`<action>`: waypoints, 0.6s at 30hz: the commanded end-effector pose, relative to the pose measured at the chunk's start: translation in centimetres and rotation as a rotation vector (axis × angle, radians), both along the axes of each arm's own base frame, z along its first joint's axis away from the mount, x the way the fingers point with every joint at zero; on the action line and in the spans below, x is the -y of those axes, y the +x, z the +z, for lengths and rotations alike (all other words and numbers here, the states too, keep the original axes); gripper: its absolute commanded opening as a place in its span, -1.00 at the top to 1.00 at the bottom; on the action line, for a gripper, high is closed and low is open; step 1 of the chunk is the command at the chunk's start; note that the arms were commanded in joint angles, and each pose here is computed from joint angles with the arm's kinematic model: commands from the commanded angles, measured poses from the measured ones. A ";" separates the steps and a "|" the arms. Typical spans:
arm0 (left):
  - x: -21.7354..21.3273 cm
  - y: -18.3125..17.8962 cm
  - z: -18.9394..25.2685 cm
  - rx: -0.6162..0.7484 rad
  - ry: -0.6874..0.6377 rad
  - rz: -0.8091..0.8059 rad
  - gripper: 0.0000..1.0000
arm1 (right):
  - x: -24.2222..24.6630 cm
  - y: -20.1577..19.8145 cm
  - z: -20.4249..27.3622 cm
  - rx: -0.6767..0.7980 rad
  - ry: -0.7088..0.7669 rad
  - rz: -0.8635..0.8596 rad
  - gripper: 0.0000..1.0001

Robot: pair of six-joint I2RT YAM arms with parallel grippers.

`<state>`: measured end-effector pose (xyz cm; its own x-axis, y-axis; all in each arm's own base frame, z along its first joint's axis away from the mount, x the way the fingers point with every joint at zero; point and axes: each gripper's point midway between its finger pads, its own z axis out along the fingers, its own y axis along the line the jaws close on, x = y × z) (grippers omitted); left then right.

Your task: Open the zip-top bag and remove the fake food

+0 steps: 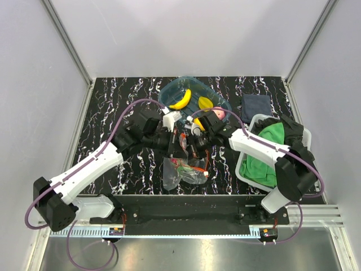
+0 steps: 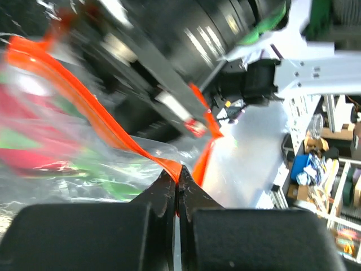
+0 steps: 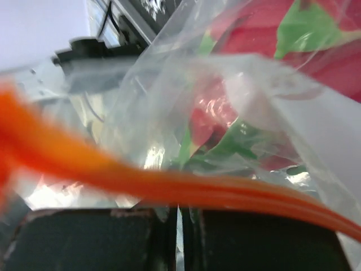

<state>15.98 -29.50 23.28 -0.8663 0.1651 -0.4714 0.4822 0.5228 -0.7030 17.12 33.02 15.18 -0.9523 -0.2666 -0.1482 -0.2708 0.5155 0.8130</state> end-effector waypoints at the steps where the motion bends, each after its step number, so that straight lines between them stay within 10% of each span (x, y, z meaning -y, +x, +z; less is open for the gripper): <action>1: 0.3 -1.3 2.2 0.046 -0.074 -0.042 1.00 | -1.7 3.2 4.9 0.020 0.109 -0.078 1.00; 18: -1.8 -2.8 -6.3 -0.052 0.101 0.033 1.00 | -1.1 3.9 4.7 -0.220 0.079 -0.202 1.00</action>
